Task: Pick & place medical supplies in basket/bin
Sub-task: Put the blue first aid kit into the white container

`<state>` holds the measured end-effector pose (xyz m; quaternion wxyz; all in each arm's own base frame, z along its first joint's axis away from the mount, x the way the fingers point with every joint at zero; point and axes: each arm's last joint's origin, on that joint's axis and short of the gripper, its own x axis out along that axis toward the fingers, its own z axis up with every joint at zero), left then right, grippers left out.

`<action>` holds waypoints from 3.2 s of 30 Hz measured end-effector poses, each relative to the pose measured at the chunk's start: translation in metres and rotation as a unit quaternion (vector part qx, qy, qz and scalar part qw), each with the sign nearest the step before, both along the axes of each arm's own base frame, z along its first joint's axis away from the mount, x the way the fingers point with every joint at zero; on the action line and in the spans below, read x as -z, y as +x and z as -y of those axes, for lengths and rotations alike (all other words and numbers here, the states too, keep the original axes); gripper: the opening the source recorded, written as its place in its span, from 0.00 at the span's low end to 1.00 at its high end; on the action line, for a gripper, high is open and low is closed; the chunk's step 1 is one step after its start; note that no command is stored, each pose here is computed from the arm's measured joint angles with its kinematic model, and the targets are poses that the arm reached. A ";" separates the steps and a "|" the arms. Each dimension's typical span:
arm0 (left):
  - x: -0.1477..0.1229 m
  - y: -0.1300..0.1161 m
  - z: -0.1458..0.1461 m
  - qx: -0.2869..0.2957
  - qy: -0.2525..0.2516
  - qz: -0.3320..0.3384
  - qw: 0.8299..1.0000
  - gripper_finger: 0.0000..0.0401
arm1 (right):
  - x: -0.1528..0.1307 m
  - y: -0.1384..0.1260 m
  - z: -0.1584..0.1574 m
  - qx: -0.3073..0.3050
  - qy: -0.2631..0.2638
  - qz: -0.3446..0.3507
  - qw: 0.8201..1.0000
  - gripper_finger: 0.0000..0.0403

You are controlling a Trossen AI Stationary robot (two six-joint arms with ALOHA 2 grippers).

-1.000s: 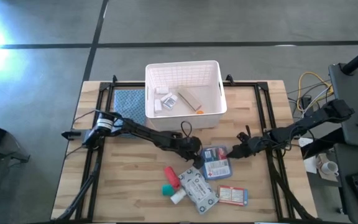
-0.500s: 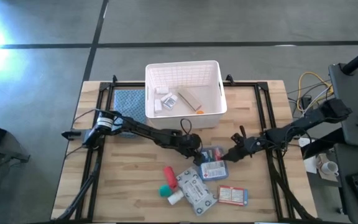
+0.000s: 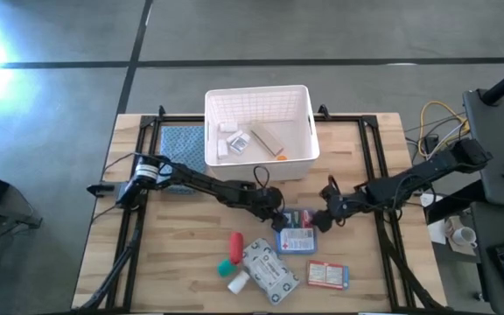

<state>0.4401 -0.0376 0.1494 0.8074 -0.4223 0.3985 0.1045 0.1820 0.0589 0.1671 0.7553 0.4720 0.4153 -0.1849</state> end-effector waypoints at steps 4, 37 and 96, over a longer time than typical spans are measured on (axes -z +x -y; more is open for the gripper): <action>0.002 -0.001 0.000 0.000 -0.001 -0.003 1.000 0.75 | 0.007 -0.005 0.001 0.034 0.027 -0.012 0.999 0.66; 0.005 -0.001 -0.005 -0.011 -0.004 0.013 1.000 0.75 | 0.066 -0.001 -0.001 0.080 0.050 0.083 0.992 0.66; -0.029 0.006 0.000 0.001 0.011 0.121 0.993 0.75 | -0.006 -0.029 -0.008 0.189 0.051 -0.085 0.977 0.65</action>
